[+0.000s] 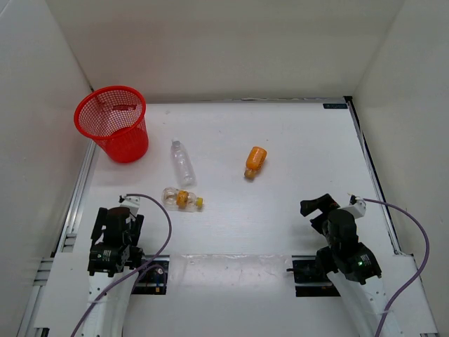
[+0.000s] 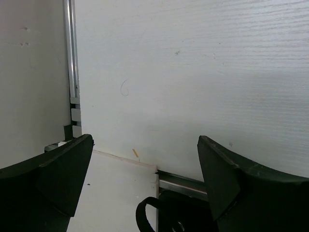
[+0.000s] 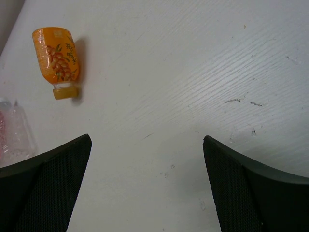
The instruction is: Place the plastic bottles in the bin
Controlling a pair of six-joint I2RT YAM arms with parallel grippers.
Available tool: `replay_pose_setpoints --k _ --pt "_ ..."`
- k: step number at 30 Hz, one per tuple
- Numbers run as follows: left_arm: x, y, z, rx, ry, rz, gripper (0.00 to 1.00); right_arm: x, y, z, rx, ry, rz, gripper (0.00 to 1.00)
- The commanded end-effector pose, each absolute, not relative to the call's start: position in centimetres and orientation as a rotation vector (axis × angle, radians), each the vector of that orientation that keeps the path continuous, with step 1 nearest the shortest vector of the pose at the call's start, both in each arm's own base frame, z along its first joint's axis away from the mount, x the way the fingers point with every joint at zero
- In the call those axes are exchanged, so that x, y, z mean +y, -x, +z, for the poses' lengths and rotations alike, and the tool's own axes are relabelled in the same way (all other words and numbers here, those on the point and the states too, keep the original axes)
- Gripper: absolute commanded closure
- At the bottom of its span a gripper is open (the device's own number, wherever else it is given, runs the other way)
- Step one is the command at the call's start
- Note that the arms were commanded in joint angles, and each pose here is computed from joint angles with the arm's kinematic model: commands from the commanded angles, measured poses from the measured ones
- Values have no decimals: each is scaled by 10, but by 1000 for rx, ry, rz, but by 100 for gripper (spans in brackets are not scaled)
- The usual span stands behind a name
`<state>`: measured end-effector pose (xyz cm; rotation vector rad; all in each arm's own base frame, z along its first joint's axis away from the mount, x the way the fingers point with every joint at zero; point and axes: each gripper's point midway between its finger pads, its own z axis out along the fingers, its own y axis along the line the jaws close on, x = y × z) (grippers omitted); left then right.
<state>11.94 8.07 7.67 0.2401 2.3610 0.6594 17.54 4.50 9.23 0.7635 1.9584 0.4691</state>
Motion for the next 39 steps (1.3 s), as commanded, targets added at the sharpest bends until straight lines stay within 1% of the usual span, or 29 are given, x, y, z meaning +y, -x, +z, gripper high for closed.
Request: replay_pose_setpoints --k 1,2,5,6,7,8,9,10,11,12,15,16,17,18,19,20,21,22,24,25,26,29,33,39 --pt "82 -120 75 2360 -206 664 0 41 -178 117 1842 -777 521 1" --pt "82 -122 82 2340 -186 657 0 41 -178 117 1842 -777 521 1" --pt "77 -128 105 2320 -342 645 0 41 -178 111 1877 -781 496 1" --pt "69 -135 139 2260 -394 603 0 40 -178 114 1879 -769 489 1" --pt "50 -145 155 2200 -497 488 0 41 -180 115 1880 -757 484 1" --pt "40 -151 169 2157 -581 446 0 41 -181 116 1902 -721 452 1" --pt "35 -161 191 2107 -740 454 0 43 -182 115 1925 -695 444 1" --pt "24 -169 198 2075 -833 410 0 46 -187 130 1903 -660 460 1" --pt "26 -176 200 2076 -934 443 0 51 -189 126 1975 -586 423 1" --pt "26 -192 197 2136 -1001 431 0 54 -192 128 2003 -545 408 1" --pt "29 -215 187 2271 -1145 405 0 62 -204 145 2149 -447 316 1" --pt "20 -237 195 2310 -1185 357 0 66 -209 137 2263 -421 255 1" --pt "9 -246 199 2312 -1208 296 0 69 -218 164 2263 -398 247 1" --pt "-10 -252 203 2290 -1275 242 0 73 -223 170 2299 -343 228 1" --pt "-26 -265 212 2247 -1321 207 0 78 -233 162 2382 -309 183 1" --pt "-41 -266 211 2202 -1395 181 0 86 -246 186 2362 -277 210 1" --pt "-53 -269 211 2158 -1455 179 0 92 -250 187 2397 -220 220 1" --pt "-81 -266 202 2085 -1582 159 0 99 -260 181 2445 -201 208 1" --pt "-96 -262 185 2056 -1695 201 0 110 -276 195 2435 -191 246 1" --pt "-111 -256 175 2018 -1781 202 0 116 -282 189 2468 -205 255 1" --pt "-113 -252 152 2039 -1840 202 0 124 -284 189 2485 -207 296 1" --pt "-115 -246 122 2055 -1907 177 0 142 -297 189 2479 -256 377 1" --pt "-112 -253 107 2016 -1947 234 0 155 -305 185 2463 -307 463 1" --pt "-120 -270 87 1982 -1959 258 0 157 -300 165 2500 -311 452 1"
